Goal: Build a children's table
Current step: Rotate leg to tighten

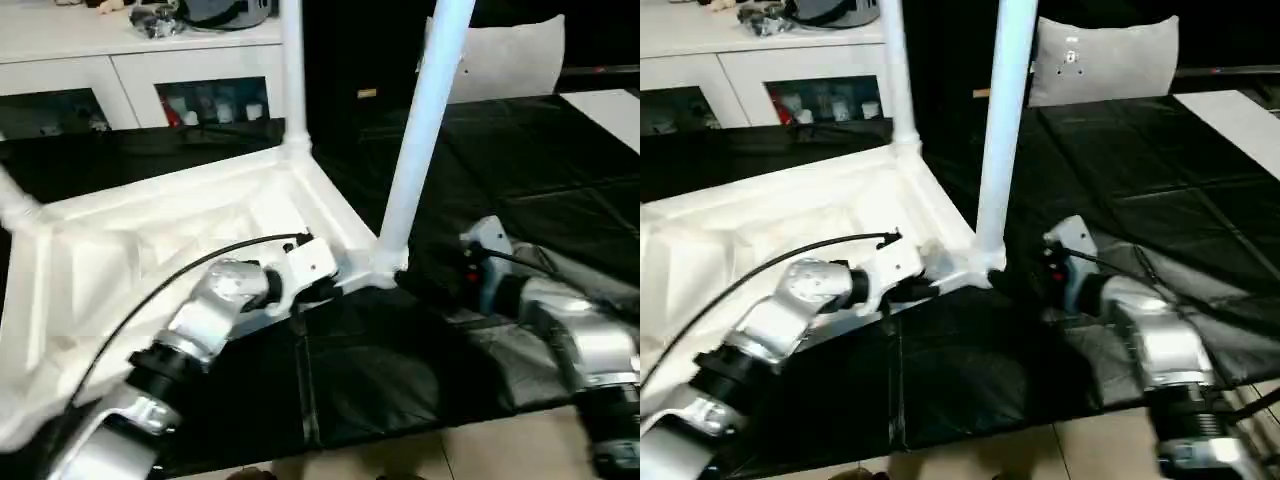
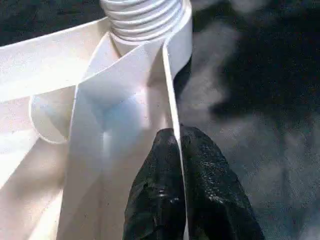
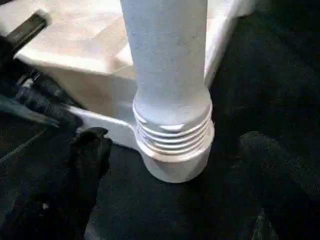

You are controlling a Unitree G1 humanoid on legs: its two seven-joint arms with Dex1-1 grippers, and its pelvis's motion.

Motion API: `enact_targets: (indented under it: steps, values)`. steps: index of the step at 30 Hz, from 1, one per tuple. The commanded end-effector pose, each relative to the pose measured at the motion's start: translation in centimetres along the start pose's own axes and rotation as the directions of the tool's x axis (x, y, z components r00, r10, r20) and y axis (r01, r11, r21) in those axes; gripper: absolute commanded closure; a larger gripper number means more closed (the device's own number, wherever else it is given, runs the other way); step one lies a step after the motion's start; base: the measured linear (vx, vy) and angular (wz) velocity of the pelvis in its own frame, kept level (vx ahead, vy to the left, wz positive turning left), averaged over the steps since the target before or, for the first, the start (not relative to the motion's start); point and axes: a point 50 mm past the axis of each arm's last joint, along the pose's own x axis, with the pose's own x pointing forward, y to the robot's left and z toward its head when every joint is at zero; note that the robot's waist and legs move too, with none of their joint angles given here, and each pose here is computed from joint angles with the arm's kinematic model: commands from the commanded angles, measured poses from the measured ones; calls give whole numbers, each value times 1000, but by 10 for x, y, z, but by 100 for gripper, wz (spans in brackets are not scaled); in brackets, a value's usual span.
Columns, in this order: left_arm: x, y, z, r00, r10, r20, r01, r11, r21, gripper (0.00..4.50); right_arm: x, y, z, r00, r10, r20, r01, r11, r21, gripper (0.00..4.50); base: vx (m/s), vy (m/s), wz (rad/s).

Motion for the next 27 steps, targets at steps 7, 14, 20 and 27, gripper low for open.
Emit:
enact_targets:
  steps: [7, 14, 20, 27]
  values:
    - [-9, -18, -17, 955, -278, -102, 291, 946, 143, 450, -1, 10, 4, 968, 237, -85, -247, 959, -141, 3, 0, 0, 0]
    - [-13, -21, -15, 925, -366, -103, 379, 906, 186, 450, 10, 21, 2, 924, 371, -93, -380, 918, -112, 61, 0, 0, 0]
    - [-10, -21, -13, 919, -383, -100, 395, 896, 202, 450, 16, 25, -2, 906, 407, -117, -419, 902, -103, 113, 0, 0, 0]
    - [-9, -21, -13, 917, -387, -93, 398, 895, 200, 450, 16, 26, -3, 898, 425, -108, -435, 896, -87, 168, 0, 0, 0]
